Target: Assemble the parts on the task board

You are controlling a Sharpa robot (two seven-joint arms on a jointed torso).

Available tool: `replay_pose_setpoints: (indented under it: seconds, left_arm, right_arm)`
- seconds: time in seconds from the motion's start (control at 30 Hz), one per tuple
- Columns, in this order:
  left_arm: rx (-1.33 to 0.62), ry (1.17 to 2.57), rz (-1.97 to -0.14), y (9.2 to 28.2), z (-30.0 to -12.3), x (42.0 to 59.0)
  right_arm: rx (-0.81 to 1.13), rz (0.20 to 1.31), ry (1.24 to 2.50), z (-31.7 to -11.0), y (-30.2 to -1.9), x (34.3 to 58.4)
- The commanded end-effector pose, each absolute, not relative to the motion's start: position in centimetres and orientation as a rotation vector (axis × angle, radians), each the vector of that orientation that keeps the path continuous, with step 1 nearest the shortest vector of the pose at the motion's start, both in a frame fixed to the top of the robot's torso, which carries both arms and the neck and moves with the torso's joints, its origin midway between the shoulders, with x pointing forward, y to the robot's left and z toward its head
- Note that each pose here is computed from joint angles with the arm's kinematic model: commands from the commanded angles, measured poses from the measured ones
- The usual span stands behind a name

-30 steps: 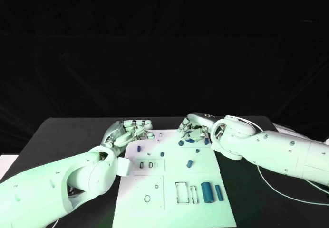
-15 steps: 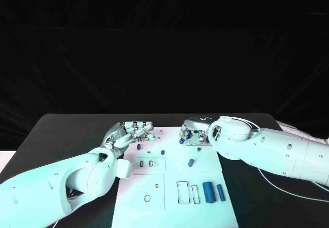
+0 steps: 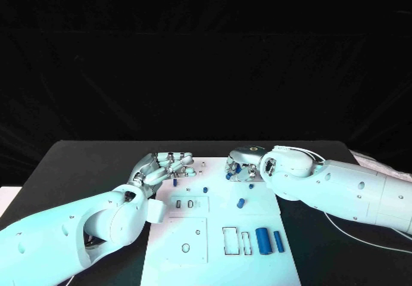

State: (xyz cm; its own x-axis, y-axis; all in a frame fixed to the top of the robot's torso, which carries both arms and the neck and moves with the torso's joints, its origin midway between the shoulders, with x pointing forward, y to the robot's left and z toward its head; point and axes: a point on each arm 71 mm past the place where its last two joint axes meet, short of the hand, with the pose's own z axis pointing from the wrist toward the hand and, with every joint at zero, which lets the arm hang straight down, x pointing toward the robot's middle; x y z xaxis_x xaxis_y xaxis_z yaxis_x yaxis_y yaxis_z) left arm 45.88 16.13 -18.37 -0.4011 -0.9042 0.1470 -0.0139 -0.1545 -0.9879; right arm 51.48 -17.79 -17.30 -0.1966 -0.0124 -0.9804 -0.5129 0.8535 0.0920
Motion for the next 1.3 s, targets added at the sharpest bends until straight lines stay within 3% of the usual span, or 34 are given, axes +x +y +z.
replay_pose_setpoints:
  seconds: [0.03, 0.87, 1.13, 1.3]
  left_arm:
    - [-1.085, 1.428, -1.667, 15.93, -18.27, 45.85]
    - [-1.091, 1.447, -1.665, 15.97, -18.42, 45.91]
    - [-1.094, 1.45, -1.668, 15.95, -18.42, 45.86]
    - [-1.142, 1.442, -1.681, 16.04, -18.51, 45.9]
  right_arm:
    - [-0.418, 0.456, 1.705, -17.21, -17.71, 51.53]
    - [-0.433, 0.422, 1.765, -18.05, -17.21, 52.13]
    - [-0.409, 0.415, 1.757, -18.03, -17.35, 52.29]
    - [-0.375, 0.455, 1.679, -17.38, -17.0, 52.16]
